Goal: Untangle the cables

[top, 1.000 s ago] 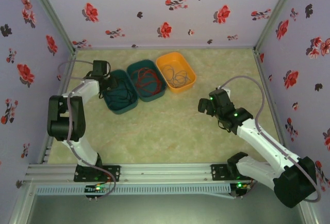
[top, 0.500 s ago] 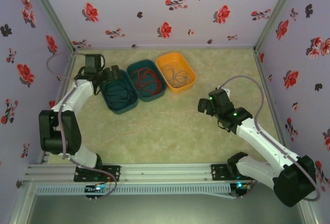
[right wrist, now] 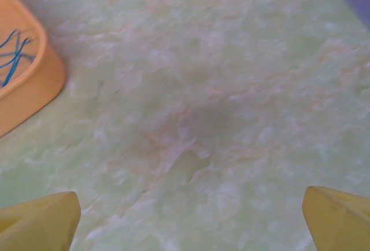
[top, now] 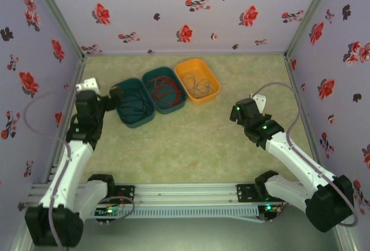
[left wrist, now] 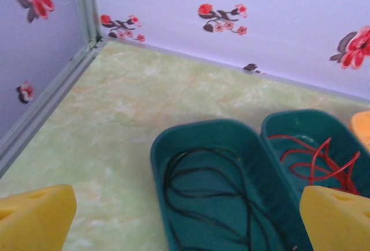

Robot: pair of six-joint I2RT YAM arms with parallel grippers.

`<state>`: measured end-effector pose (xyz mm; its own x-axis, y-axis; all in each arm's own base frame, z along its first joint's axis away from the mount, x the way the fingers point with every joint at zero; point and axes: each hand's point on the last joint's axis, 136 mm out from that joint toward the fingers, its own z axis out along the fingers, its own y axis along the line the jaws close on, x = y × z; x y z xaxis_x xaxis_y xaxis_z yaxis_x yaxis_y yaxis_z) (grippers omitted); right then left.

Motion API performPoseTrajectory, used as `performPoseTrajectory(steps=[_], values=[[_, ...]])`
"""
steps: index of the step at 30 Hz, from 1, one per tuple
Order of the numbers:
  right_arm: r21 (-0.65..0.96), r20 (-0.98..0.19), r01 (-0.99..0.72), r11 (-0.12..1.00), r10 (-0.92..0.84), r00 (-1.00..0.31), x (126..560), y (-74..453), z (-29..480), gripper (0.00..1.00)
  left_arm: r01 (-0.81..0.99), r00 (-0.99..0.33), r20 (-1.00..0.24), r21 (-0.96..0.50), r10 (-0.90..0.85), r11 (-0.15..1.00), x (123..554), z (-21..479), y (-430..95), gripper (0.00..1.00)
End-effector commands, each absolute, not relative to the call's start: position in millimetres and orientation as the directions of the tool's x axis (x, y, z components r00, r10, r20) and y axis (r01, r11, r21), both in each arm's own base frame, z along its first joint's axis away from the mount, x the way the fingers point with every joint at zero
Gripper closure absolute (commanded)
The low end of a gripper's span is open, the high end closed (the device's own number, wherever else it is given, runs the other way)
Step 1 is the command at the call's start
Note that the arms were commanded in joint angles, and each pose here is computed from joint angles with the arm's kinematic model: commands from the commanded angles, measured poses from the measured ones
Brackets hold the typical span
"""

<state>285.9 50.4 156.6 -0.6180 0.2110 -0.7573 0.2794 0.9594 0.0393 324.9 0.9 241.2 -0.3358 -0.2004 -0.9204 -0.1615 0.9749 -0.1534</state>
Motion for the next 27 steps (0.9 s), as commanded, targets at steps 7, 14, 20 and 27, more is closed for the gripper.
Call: performPoseTrajectory(steps=[7, 14, 20, 27], values=[[-0.082, -0.912, 0.363, 0.928, 0.077, -0.403, 316.3, 16.4, 191.0, 0.01, -0.255, -0.185, -0.978, -0.051, -0.101, 0.966, 280.8, 187.6, 30.1, 0.00], [-0.133, -0.953, 0.370, 0.919, -0.017, -0.301, 335.6, -1.5, 177.7, 0.01, -0.260, -0.176, -0.984, 0.023, -0.024, 0.965, 273.7, 145.1, 34.5, 0.00], [-0.095, -0.955, 0.372, 0.923, 0.021, -0.296, 358.4, -22.6, 146.3, 0.01, -0.193, -0.154, -0.987, 0.070, 0.040, 0.979, 281.8, 141.7, 25.0, 0.00], [-0.115, -0.951, 0.320, 0.940, -0.011, -0.309, 378.9, -20.7, 121.5, 0.01, -0.100, -0.190, -0.981, -0.005, -0.024, 0.995, 309.5, 135.0, 6.3, 0.00]])
